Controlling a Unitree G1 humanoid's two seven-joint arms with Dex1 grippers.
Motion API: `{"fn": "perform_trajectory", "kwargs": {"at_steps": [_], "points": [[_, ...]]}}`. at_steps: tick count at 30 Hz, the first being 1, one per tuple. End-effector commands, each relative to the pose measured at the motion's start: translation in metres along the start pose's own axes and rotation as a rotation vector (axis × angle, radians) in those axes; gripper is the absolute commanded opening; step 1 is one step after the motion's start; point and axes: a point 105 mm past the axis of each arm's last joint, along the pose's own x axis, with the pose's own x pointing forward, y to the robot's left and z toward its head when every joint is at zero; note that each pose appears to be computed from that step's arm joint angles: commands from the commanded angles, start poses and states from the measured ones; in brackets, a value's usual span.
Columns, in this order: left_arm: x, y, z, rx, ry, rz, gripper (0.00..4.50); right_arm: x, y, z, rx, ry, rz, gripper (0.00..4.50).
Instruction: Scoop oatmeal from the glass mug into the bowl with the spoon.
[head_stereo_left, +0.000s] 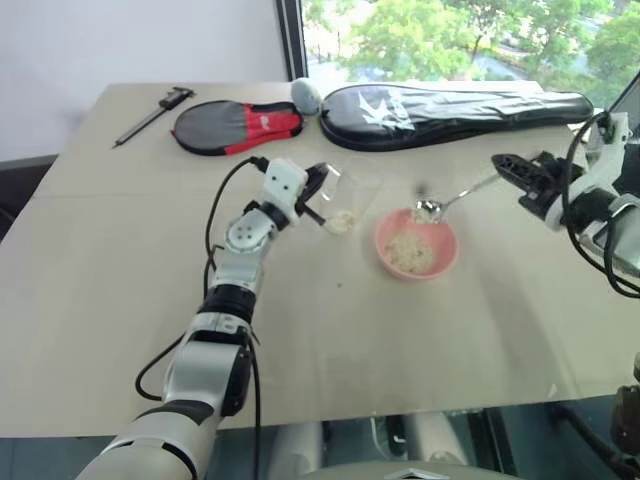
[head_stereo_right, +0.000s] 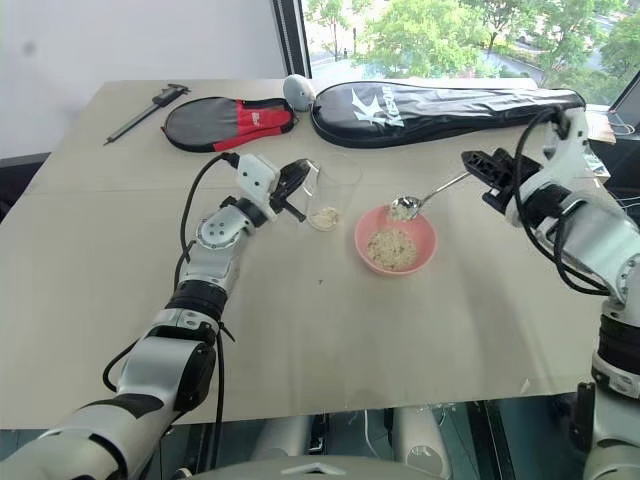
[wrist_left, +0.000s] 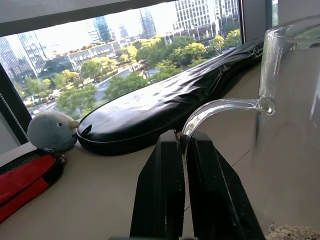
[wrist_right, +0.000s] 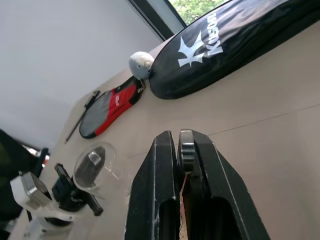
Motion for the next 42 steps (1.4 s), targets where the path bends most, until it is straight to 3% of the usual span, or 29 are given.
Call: {"fn": "perform_trajectory", "kwargs": {"at_steps": [1, 7, 13, 18, 22, 28, 32, 42], "points": [[0.0, 0.008, 0.018, 0.001, -0.085, 0.048, 0.08, 0.0, 0.03, 0.012, -0.234, -0.042, 0.098, 0.0], [-0.009, 0.008, 0.016, -0.047, -0.101, 0.096, 0.08, -0.002, 0.064, 0.0, -0.699, -0.003, 0.242, 0.0], [-0.021, 0.007, 0.015, -0.117, -0.119, 0.147, 0.08, -0.009, 0.075, -0.017, -0.937, 0.078, 0.367, 0.0], [-0.029, -0.002, 0.013, -0.144, -0.123, 0.151, 0.08, -0.003, 0.067, 0.011, -0.763, -0.029, 0.302, 0.0], [-0.037, -0.011, 0.006, -0.175, -0.109, 0.146, 0.08, 0.007, 0.087, 0.047, -0.468, -0.19, 0.338, 0.0], [-0.041, -0.018, 0.002, -0.19, -0.104, 0.148, 0.08, 0.017, 0.103, 0.058, -0.255, -0.215, 0.382, 0.0], [-0.043, -0.026, -0.003, -0.201, -0.096, 0.14, 0.08, 0.029, 0.113, 0.035, -0.226, -0.136, 0.42, 0.0], [-0.044, -0.037, -0.01, -0.21, -0.091, 0.146, 0.08, 0.054, 0.093, -0.024, -0.323, 0.056, 0.365, 0.0]]}}
